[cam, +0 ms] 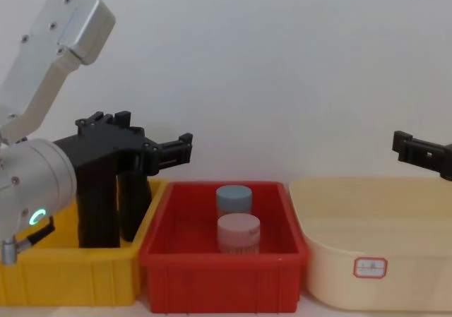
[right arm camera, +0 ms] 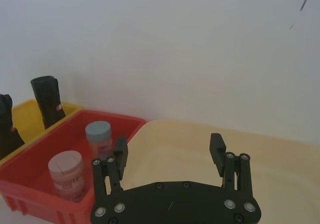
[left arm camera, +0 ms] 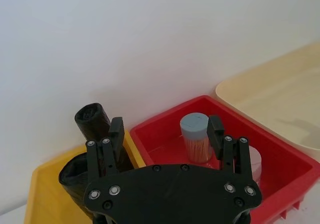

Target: Pick up the garbage bag with the one hand and transfer it to the other hand.

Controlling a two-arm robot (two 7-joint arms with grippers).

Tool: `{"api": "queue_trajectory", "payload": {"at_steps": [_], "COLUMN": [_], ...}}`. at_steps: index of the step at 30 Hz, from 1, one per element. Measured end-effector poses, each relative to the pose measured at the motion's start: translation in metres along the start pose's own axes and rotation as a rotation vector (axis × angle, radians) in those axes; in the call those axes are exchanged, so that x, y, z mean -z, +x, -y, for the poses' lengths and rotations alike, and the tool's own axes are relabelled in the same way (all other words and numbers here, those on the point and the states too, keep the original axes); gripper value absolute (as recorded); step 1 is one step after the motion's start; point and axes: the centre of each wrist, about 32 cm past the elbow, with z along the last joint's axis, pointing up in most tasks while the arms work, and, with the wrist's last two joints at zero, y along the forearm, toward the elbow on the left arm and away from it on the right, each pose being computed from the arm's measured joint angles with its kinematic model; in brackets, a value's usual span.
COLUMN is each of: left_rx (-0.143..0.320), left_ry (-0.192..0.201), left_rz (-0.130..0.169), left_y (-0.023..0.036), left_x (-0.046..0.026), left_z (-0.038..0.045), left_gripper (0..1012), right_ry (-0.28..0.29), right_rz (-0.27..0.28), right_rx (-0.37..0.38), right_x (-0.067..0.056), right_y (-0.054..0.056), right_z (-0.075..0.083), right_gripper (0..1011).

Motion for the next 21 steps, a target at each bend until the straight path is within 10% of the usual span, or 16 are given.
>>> {"api": "queue_trajectory", "payload": {"at_steps": [21], "left_rx": [0.024], "left_ry": [0.026], "left_rz": [-0.04], "left_y": [0.0362], "left_x": [0.006], "left_z": [-0.0387], "left_gripper": [1001], "right_ry": [0.0], "right_rz": [0.0], "right_rx": [0.0], "right_x": [0.0], "right_y": [0.0], "right_z": [0.0], "right_gripper": [1000]}}
